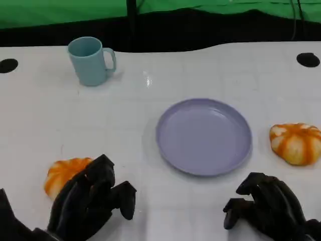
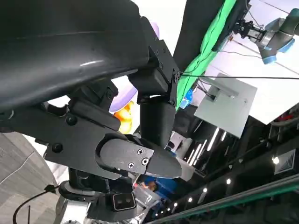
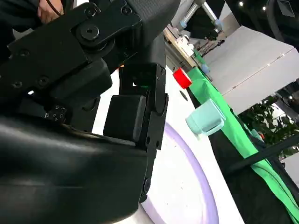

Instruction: Grasp the bread from the table and place it into the plate.

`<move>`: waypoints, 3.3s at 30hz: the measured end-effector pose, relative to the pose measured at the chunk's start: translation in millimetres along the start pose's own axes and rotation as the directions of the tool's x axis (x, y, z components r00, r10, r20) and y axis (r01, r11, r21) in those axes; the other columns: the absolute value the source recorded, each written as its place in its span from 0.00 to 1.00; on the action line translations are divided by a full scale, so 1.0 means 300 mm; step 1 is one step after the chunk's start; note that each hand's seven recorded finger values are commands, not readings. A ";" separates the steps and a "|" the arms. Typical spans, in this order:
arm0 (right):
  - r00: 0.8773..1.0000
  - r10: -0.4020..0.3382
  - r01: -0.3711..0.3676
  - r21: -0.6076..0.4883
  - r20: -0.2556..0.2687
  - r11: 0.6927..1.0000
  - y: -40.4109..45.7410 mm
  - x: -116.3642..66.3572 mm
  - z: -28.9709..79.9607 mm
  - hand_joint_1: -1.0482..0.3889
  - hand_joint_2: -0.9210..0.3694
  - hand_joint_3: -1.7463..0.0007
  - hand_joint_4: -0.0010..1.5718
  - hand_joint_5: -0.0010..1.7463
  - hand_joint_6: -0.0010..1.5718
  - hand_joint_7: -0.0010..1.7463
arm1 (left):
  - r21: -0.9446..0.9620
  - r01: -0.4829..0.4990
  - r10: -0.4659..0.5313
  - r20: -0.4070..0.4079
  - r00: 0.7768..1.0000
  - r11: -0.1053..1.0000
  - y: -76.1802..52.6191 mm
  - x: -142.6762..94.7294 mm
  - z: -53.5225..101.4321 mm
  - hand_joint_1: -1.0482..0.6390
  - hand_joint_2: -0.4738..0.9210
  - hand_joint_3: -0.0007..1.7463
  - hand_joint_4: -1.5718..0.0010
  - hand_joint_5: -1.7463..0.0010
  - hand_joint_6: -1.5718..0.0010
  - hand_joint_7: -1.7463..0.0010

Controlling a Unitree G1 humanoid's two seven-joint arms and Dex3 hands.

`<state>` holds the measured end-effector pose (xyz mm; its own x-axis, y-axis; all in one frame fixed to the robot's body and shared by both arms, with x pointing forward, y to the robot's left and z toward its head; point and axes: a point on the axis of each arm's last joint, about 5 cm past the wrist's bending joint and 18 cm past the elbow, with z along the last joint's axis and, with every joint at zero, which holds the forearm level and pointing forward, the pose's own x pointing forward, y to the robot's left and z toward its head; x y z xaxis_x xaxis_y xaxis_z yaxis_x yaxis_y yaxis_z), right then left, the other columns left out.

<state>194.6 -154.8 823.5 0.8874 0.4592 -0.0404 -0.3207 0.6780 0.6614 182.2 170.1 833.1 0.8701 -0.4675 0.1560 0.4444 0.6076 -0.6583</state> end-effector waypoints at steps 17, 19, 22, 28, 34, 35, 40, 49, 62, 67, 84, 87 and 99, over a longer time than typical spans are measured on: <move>1.000 0.002 -0.002 0.001 -0.002 1.000 0.000 0.000 0.000 0.00 0.16 1.00 1.00 0.43 1.00 0.23 | 0.003 0.000 0.000 -0.002 1.000 1.000 0.000 0.000 0.000 0.19 1.00 0.06 0.44 0.00 0.55 0.08; 1.000 0.000 0.000 0.002 -0.003 1.000 0.000 0.000 0.000 0.00 0.16 1.00 1.00 0.42 1.00 0.22 | 0.004 0.000 0.000 -0.004 1.000 1.000 0.000 0.000 0.000 0.20 1.00 0.09 0.59 0.15 0.62 0.40; 1.000 0.000 0.000 0.005 -0.004 1.000 0.001 0.001 -0.002 0.01 0.16 1.00 1.00 0.42 1.00 0.22 | 0.244 -0.010 0.010 -0.001 1.000 0.970 -0.001 -0.004 0.055 0.19 1.00 0.11 0.68 0.28 0.62 0.72; 1.000 0.000 0.000 0.006 -0.004 1.000 0.002 0.001 -0.002 0.01 0.16 1.00 1.00 0.41 1.00 0.21 | 0.571 -0.029 -0.002 0.052 0.999 0.820 -0.018 -0.005 0.150 0.21 1.00 0.12 0.71 0.36 0.63 0.82; 1.000 0.002 -0.002 0.006 -0.004 1.000 0.002 0.001 -0.003 0.01 0.16 1.00 1.00 0.41 1.00 0.21 | 0.713 -0.002 -0.022 0.024 0.999 0.701 -0.031 -0.005 0.198 0.18 1.00 0.15 0.73 0.41 0.67 0.86; 1.000 0.001 -0.001 0.006 -0.004 1.000 0.002 0.001 -0.003 0.01 0.16 1.00 1.00 0.41 1.00 0.20 | 0.730 0.002 -0.024 0.020 1.000 0.683 -0.033 -0.005 0.208 0.18 1.00 0.15 0.73 0.42 0.67 0.87; 1.000 0.001 -0.001 0.006 -0.004 1.000 0.002 0.001 -0.003 0.00 0.16 1.00 1.00 0.41 1.00 0.21 | 0.750 -0.001 -0.025 0.023 0.999 0.662 -0.036 -0.006 0.217 0.20 1.00 0.11 0.81 0.48 0.72 0.92; 1.000 0.000 0.000 0.007 -0.005 1.000 0.004 -0.002 -0.007 0.01 0.16 1.00 1.00 0.41 1.00 0.20 | 0.992 0.106 0.122 -0.115 0.986 0.073 -0.128 -0.037 0.378 0.19 1.00 0.07 0.76 0.82 0.77 1.00; 1.000 -0.004 0.004 0.007 -0.005 1.000 0.007 -0.007 -0.005 0.01 0.16 1.00 1.00 0.41 1.00 0.19 | 0.870 0.300 0.358 -0.157 0.921 -0.391 -0.234 -0.015 0.411 0.19 1.00 0.03 0.77 0.94 0.85 1.00; 1.000 -0.006 0.006 0.002 -0.001 1.000 0.010 -0.008 0.000 0.01 0.15 1.00 1.00 0.41 1.00 0.20 | 0.795 0.364 0.433 -0.143 0.890 -0.485 -0.248 0.012 0.390 0.20 0.99 0.01 0.76 0.95 0.85 1.00; 1.000 -0.009 0.009 0.001 -0.004 1.000 0.011 -0.012 0.000 0.01 0.16 1.00 1.00 0.42 1.00 0.20 | 0.680 0.555 0.579 -0.231 0.782 -0.479 -0.131 0.136 0.256 0.19 0.98 0.00 0.76 0.99 0.85 1.00; 1.000 -0.009 0.009 0.001 -0.004 1.000 0.011 -0.013 0.000 0.01 0.16 1.00 1.00 0.42 1.00 0.20 | 0.668 0.569 0.588 -0.237 0.774 -0.480 -0.111 0.148 0.241 0.19 0.98 0.00 0.77 0.99 0.85 1.00; 1.000 -0.011 0.011 0.000 -0.003 1.000 0.013 -0.013 0.000 0.01 0.16 1.00 1.00 0.41 1.00 0.20 | 0.698 0.554 0.602 -0.218 0.768 -0.454 -0.018 0.184 0.192 0.29 1.00 0.03 0.69 0.95 0.75 0.97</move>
<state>189.9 -154.0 826.1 0.8900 0.4532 -0.0500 -0.3106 0.6830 0.6610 240.1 177.8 887.7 0.8894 -0.1336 -0.4372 0.4290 -0.0865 0.8992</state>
